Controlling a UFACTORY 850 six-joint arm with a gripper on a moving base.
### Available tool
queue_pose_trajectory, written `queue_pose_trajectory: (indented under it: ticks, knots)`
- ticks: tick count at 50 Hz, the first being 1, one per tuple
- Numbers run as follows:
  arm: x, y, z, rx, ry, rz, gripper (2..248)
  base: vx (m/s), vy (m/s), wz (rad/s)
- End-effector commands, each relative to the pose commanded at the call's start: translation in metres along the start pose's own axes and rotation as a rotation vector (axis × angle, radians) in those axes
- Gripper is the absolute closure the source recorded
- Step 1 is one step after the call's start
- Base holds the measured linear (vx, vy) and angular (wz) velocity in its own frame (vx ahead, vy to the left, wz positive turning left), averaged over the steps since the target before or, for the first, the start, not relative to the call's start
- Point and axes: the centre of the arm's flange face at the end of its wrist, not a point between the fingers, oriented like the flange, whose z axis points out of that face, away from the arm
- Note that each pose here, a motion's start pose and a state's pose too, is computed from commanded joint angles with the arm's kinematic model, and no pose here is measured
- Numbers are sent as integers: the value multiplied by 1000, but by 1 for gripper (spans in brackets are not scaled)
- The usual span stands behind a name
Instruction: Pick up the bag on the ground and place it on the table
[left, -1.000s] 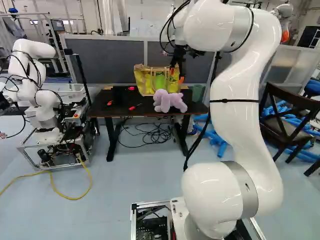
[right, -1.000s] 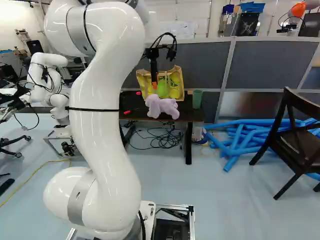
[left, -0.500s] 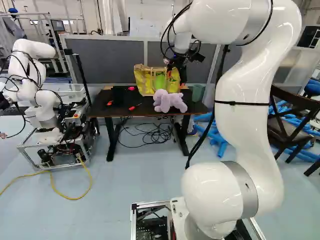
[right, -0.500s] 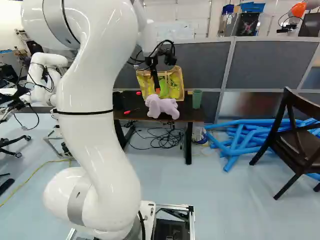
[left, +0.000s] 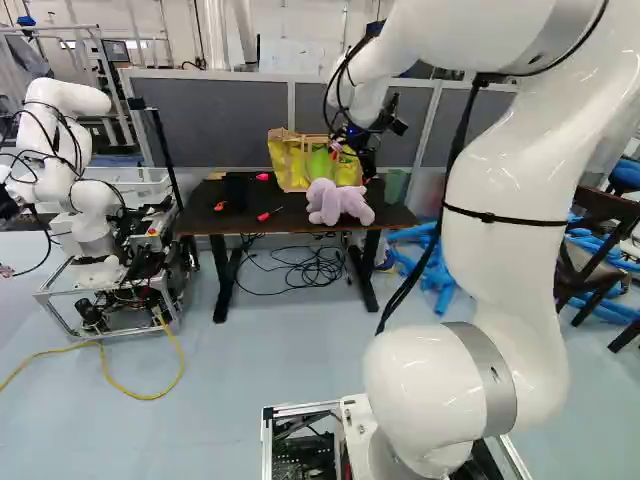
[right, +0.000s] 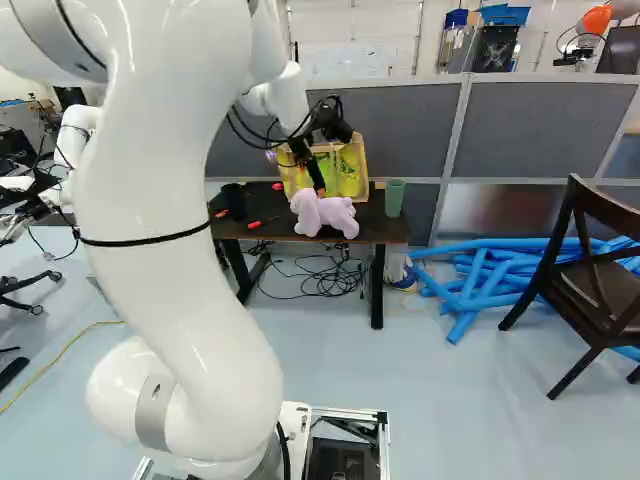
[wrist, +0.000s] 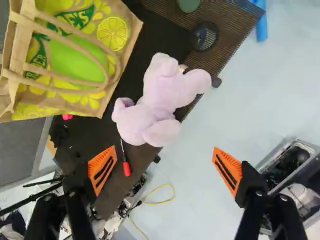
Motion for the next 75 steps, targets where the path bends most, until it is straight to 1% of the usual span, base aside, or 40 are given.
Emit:
queue_pose_trajectory:
  ticks: [19,37,58,75]
  knots:
    - [-36,42,10,110,98,-183,3,0,0,0]
    - [-75,89,17,202,211,-361,3,0,0,0]
    - [-118,143,20,278,345,-538,3,0,0,0]
    - [-148,181,21,318,443,-653,3,0,0,0]
